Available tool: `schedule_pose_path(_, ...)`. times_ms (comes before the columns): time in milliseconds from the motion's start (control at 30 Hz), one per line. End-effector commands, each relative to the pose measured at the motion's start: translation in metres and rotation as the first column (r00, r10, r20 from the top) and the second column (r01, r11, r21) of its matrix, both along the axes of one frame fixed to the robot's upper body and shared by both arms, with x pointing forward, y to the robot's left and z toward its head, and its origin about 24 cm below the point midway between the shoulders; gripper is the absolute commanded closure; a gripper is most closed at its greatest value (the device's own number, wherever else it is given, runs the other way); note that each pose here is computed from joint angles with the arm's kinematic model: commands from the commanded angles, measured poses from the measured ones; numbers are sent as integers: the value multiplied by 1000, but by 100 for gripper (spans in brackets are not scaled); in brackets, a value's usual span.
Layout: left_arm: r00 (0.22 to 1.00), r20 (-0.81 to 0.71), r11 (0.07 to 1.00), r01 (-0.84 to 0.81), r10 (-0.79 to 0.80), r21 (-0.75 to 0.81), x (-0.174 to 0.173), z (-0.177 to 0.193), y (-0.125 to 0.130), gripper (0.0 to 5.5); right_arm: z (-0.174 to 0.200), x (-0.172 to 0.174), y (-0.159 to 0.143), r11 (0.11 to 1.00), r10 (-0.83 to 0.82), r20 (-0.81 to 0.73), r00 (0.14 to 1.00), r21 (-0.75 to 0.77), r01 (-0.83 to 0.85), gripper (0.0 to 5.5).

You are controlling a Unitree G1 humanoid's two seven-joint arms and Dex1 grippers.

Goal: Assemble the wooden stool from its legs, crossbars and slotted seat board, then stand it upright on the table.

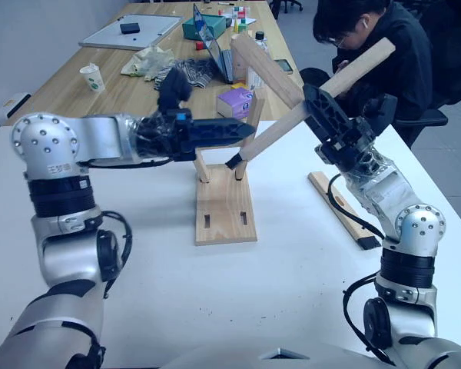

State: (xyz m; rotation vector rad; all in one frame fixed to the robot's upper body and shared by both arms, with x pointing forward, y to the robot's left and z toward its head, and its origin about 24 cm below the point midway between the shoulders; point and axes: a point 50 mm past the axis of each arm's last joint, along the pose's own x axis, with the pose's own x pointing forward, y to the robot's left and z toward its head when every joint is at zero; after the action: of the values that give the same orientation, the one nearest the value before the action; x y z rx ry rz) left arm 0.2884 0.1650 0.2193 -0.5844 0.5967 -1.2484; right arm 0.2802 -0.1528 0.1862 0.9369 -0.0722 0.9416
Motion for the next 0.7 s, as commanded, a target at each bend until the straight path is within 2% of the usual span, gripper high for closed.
schedule_pose_path(33,994,-12,988,-107,109,111,3,-31,44,115,-44,4,1,955,8,30,1000,-297,2,345)
schedule_pose_path(167,999,23,997,-43,41,64,-2,-37,54,115,-71,3,14,944,57,55,997,-327,-36,345)
schedule_pose_path(267,999,-13,994,-50,52,93,-7,-58,63,115,-91,9,27,944,56,71,996,-328,-30,345)
schedule_pose_path(367,995,-59,989,-68,76,129,-4,-78,69,115,-109,12,22,913,17,103,995,-407,27,345)
schedule_pose_path(533,995,-59,990,-75,82,121,4,-82,68,115,-147,-6,-2,775,138,49,989,-627,-77,346)
schedule_pose_path(700,994,-67,990,-76,85,122,3,-88,68,115,-161,-34,-22,611,312,-35,949,-758,-229,346)
